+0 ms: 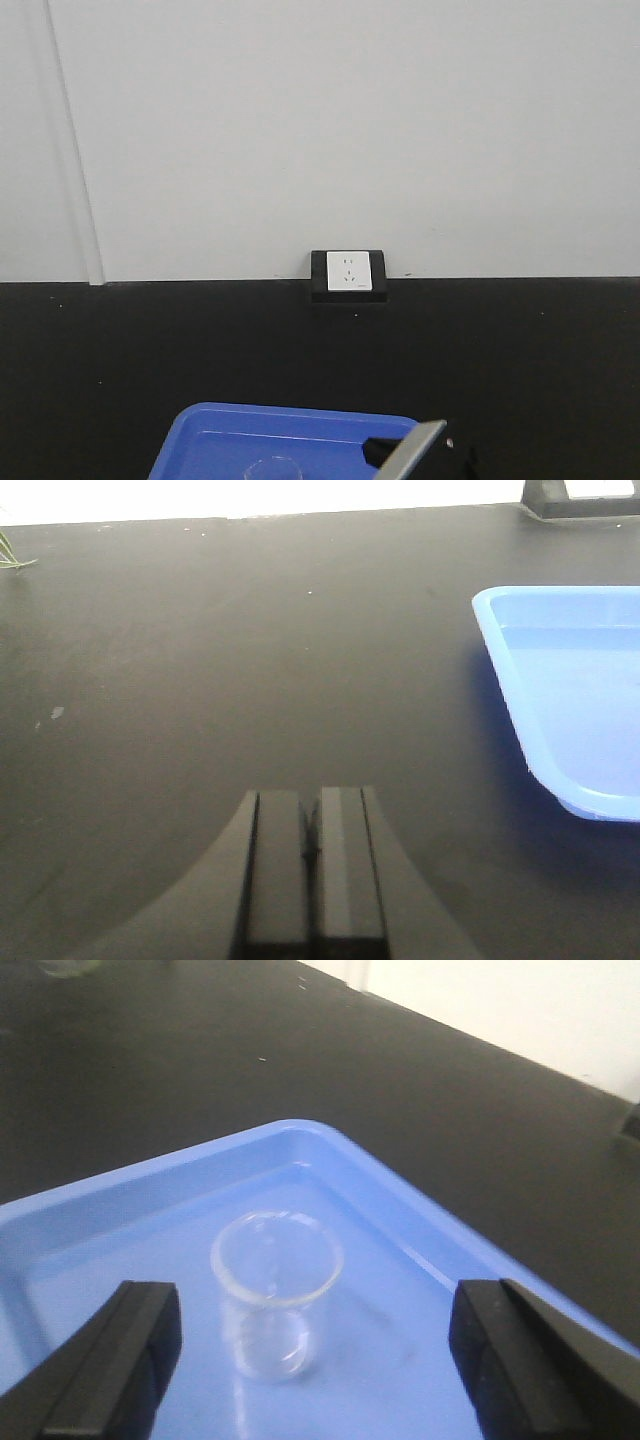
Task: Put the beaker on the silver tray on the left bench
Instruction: 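Lower the open right gripper around the clear glass beaker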
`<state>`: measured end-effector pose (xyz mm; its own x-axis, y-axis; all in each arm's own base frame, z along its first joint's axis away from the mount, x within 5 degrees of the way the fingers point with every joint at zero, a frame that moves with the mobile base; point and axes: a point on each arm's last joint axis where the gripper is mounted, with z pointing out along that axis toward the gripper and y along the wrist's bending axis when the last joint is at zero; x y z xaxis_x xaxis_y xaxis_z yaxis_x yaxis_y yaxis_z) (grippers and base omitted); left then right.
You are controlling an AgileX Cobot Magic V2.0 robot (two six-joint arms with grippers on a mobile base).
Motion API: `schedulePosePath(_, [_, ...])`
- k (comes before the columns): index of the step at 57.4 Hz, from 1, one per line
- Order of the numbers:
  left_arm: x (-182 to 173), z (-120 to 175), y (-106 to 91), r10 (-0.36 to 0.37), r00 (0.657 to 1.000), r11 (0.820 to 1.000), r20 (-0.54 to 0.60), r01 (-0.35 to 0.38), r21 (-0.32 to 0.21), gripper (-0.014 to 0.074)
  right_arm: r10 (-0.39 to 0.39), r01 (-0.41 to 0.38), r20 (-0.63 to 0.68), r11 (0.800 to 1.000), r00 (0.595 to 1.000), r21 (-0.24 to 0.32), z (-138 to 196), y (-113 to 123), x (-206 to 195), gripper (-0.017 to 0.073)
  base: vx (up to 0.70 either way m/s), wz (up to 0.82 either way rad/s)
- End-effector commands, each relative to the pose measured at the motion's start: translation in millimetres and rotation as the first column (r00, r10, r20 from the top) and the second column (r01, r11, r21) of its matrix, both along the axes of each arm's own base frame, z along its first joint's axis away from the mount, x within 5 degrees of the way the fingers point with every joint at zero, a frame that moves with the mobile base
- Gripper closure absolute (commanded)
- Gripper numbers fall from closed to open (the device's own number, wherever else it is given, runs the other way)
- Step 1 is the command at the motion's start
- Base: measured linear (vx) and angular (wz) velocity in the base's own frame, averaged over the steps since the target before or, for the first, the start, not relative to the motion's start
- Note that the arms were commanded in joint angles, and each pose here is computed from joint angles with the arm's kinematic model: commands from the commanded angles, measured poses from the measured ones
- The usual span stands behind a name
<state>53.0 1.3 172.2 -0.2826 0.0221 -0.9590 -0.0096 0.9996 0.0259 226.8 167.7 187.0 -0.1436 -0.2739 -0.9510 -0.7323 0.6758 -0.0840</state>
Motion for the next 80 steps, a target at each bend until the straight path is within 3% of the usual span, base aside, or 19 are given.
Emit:
schedulePosePath(1, [1.4,-1.7,-0.6,-0.009,0.998,1.0,0.065,0.009,-0.002,0.0592,0.036,-0.049,0.111,0.992,0.993,0.117,5.3,-0.5,-8.8,-0.0031,0.0,0.0])
schedulePosePath(7, [1.4,-1.7,-0.6,-0.009,0.998,1.0,0.065,0.009,-0.002,0.0592,0.036,-0.042,0.071,0.995,0.997,0.089,-10.6,-0.6,-8.3,-0.0031,0.0,0.0])
schedulePosePath(30, [1.4,-1.7,-0.6,-0.009,0.998,1.0,0.065,0.009,-0.002,0.0592,0.039,-0.044,0.039,0.985,0.998,0.164,-33.3,20.8,22.1,-0.0031,0.0,0.0])
schedulePosePath(41, [1.4,-1.7,-0.6,-0.009,0.998,1.0,0.065,0.009,-0.002,0.0592,0.08,-0.082,0.014,0.974,0.997,0.214,-37.0,37.0,39.4,-0.0031,0.0,0.0])
schedulePosePath(80, [1.4,-1.7,-0.6,-0.009,0.998,1.0,0.065,0.009,-0.002,0.0592,0.107,-0.105,0.005,0.964,0.994,0.243,-62.8,66.9,80.7,-0.0031,0.0,0.0])
